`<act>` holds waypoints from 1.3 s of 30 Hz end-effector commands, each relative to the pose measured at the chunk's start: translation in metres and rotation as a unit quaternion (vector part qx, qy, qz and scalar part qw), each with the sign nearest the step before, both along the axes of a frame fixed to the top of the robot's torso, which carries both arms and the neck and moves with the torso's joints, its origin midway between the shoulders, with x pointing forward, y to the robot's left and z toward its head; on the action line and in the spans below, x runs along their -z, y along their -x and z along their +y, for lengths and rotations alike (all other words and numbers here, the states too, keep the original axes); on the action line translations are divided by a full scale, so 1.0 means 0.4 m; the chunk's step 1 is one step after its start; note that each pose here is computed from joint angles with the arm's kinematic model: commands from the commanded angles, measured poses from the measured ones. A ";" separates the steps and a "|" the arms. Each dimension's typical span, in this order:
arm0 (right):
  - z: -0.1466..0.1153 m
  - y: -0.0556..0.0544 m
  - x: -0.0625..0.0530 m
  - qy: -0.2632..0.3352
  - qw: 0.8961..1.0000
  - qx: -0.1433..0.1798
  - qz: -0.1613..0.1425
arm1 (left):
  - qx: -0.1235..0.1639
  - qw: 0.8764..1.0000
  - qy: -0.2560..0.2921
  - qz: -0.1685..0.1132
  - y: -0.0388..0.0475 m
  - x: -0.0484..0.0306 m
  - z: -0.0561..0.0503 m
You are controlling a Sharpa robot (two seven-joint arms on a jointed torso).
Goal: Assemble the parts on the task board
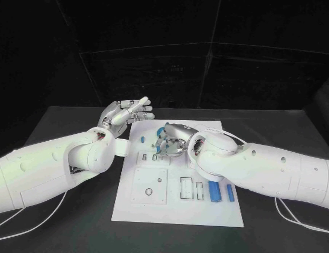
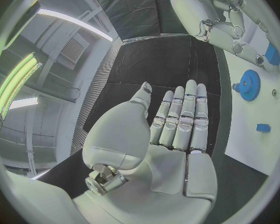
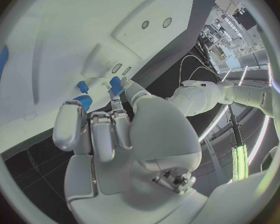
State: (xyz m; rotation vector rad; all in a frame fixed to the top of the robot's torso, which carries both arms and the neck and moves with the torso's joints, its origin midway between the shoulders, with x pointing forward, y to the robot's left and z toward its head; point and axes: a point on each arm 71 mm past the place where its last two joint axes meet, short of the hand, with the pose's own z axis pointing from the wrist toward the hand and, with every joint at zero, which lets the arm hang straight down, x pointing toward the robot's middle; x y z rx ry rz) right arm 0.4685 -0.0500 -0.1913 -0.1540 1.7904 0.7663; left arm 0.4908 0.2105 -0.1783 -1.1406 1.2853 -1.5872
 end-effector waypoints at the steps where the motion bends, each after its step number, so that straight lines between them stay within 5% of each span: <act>1: 0.007 0.007 0.009 0.028 0.999 -0.016 -0.002 | 0.004 1.000 0.001 -0.004 -0.001 -0.004 -0.003; 39: -0.001 0.021 0.056 0.063 0.998 -0.020 0.004 | 0.003 1.000 0.001 -0.004 -0.002 -0.003 0.000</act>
